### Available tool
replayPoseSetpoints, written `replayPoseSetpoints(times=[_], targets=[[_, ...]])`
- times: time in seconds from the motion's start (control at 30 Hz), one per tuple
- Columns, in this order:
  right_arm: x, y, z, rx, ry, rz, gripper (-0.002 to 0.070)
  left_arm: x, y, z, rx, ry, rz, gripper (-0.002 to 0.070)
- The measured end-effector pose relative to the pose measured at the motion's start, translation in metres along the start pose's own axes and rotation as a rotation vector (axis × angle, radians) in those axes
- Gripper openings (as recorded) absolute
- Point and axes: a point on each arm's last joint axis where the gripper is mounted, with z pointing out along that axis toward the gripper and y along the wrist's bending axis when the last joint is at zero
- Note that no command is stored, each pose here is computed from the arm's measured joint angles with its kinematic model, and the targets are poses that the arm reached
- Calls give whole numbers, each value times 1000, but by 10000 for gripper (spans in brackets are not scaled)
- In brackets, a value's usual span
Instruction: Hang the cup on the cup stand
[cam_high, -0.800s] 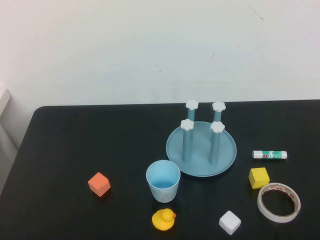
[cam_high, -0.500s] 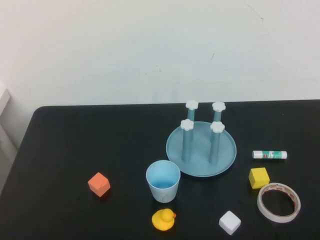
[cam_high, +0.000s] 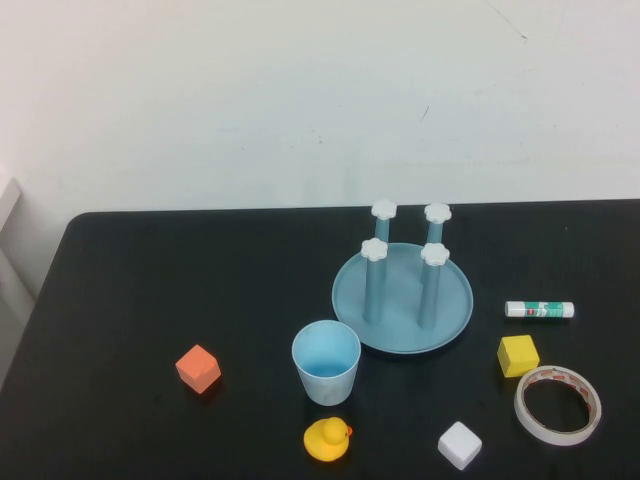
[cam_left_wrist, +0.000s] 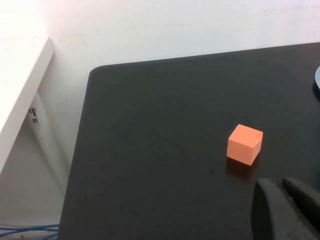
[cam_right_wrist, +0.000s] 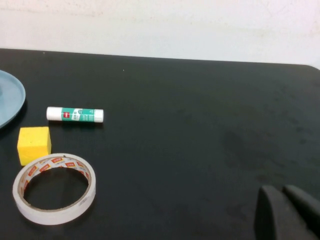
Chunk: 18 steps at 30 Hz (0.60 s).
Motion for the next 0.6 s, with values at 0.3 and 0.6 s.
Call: replayPoseSetpoints(times=[0.3, 0.6], targets=[[0, 0, 0, 0, -5, -2, -2, -1, 1, 0, -7, -18, 14, -1], [-22, 2, -2, -20, -246, -5, -2, -12, 2, 0, -21, -139, 23, -1]])
